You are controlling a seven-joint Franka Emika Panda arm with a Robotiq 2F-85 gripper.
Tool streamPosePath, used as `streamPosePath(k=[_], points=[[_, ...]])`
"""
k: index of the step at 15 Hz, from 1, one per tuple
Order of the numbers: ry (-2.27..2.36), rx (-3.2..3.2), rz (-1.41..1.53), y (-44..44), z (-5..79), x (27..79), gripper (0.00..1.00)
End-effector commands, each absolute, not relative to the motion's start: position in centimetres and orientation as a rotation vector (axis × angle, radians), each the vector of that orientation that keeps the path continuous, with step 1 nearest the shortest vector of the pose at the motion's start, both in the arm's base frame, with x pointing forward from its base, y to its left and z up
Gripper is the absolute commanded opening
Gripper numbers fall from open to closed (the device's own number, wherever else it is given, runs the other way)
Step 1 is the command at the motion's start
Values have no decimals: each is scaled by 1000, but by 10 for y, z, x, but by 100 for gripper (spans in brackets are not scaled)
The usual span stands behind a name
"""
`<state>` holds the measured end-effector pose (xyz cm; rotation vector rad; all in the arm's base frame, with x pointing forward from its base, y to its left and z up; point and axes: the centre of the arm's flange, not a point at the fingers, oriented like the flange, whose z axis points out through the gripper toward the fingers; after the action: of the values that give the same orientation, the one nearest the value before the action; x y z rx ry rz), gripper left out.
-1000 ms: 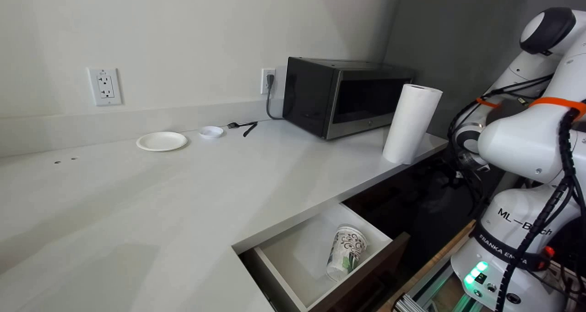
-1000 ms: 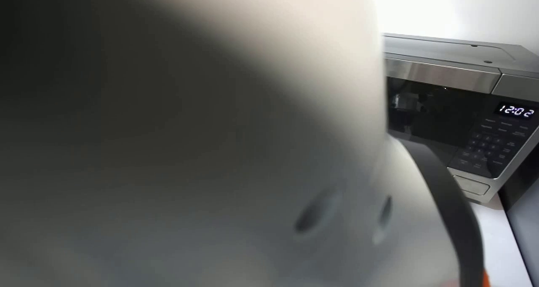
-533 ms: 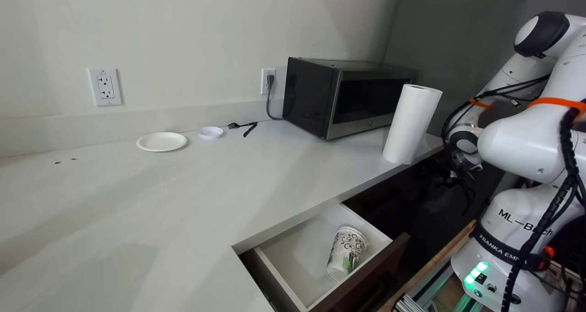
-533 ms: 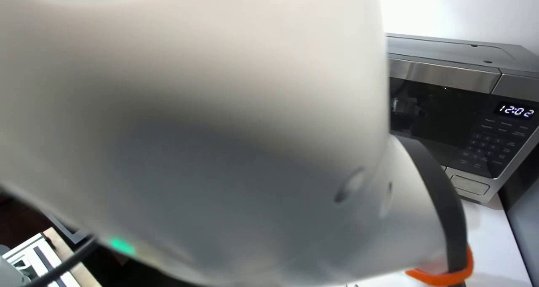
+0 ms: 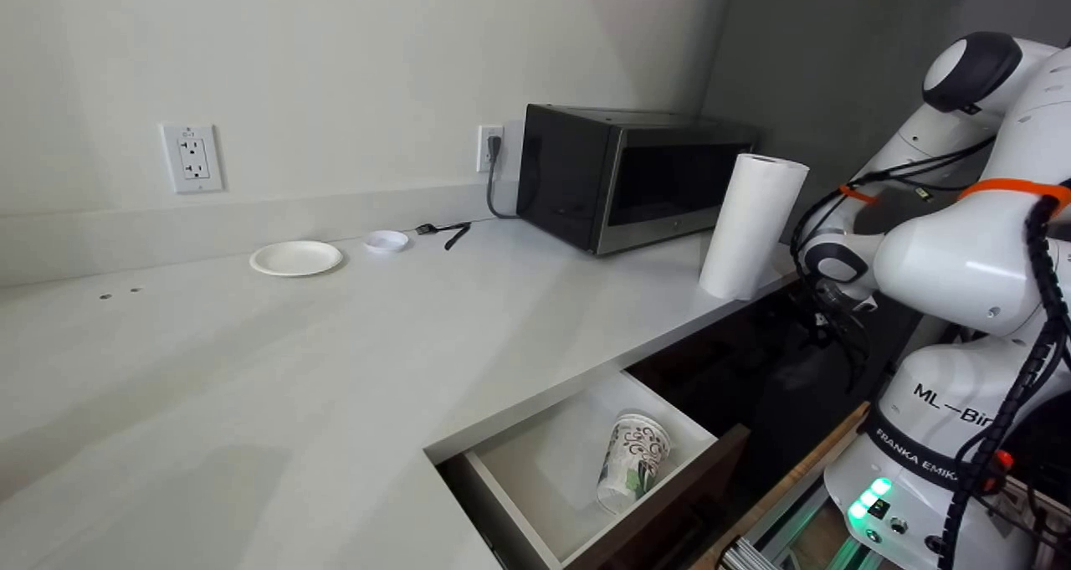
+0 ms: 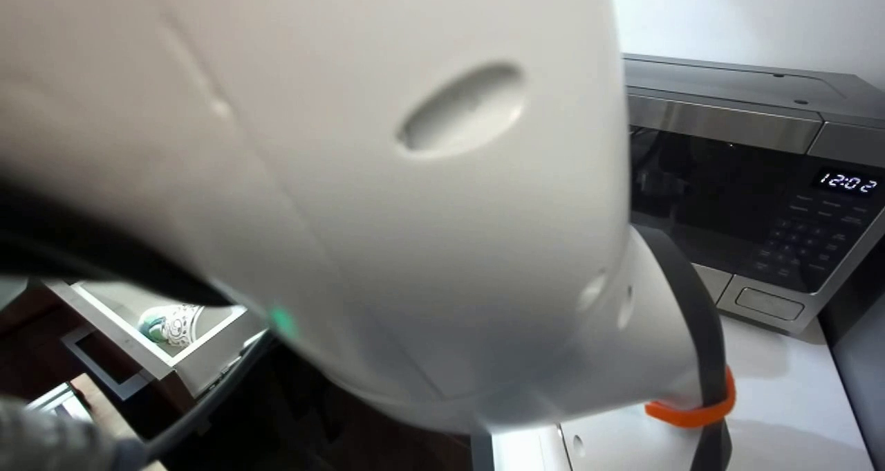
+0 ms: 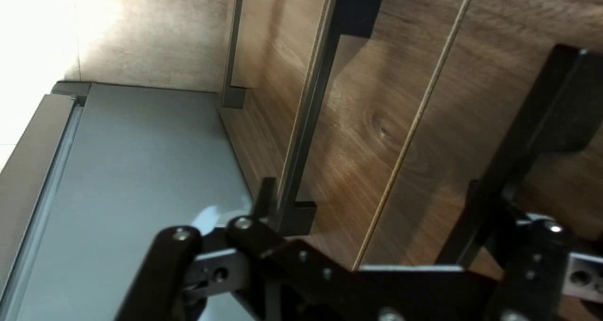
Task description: Pull open the top drawer on the right
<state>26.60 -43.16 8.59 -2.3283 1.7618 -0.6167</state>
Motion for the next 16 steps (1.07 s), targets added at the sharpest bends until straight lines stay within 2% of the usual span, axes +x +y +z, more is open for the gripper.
streamPosePath(k=[1,4,10,16], points=[[1844,-2330,-582,-433,69,258,100],[1867,-2333,-548,-434,65,241,100],[2039,-2250,-420,-436,66,172,100],[2035,-2223,-455,-399,126,158,100]])
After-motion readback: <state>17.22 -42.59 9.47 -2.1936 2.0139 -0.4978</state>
